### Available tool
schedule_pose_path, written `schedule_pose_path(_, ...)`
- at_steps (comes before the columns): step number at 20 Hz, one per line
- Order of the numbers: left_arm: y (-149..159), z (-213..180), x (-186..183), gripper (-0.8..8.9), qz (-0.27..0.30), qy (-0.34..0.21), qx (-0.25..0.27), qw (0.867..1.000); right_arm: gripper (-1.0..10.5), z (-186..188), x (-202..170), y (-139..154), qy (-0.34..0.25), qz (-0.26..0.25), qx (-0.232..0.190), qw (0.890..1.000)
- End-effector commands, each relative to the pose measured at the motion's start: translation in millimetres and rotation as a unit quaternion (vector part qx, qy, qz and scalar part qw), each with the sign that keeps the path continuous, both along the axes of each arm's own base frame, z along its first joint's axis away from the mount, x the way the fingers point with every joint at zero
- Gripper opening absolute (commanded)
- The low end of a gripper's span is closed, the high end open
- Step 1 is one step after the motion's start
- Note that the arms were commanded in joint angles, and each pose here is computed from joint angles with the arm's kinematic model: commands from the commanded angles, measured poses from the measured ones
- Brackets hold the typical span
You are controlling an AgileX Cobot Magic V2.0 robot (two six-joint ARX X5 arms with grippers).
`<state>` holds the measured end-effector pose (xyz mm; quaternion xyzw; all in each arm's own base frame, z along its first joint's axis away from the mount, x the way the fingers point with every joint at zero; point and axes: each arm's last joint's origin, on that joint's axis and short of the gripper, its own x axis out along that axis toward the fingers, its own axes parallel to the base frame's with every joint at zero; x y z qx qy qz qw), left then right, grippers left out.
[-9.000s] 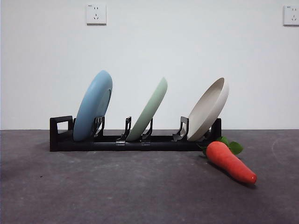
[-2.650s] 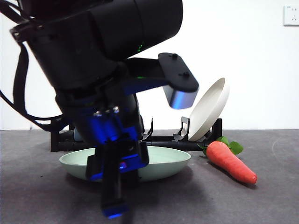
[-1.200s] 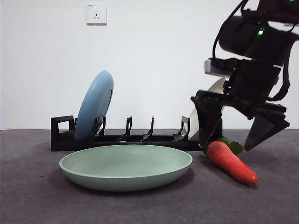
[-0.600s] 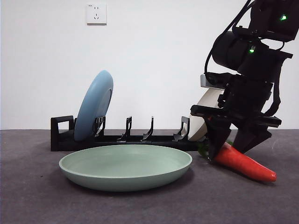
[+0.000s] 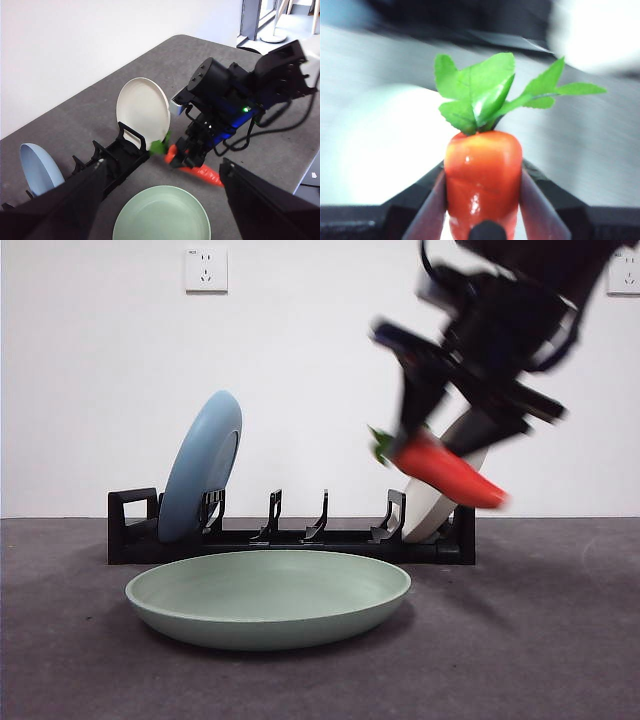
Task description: Take the green plate from the plate rack,put the plate on the table,take the carrot from the table,put the carrot in the plate
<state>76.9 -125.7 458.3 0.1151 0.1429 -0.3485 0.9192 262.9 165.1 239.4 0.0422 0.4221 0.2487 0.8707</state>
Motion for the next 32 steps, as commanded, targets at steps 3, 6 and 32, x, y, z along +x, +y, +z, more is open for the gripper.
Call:
schedule_pose_path(3, 0, 0, 0, 3.81, 0.002, 0.002, -0.001, 1.000, -0.2, -10, -13, 51, -0.007, 0.031, 0.063, 0.998)
schedule_pose_path(6, 1, -1, 0, 3.81, 0.002, 0.004, 0.002, 1.000, -0.2, -26, -7, 70, -0.003, 0.026, 0.077, 0.997)
schedule_pose_path(32, 3, -6, -1, 3.81, 0.010, 0.030, 0.013, 0.999, 5.4, -37, -2, 81, 0.023, 0.039, 0.035, 0.998)
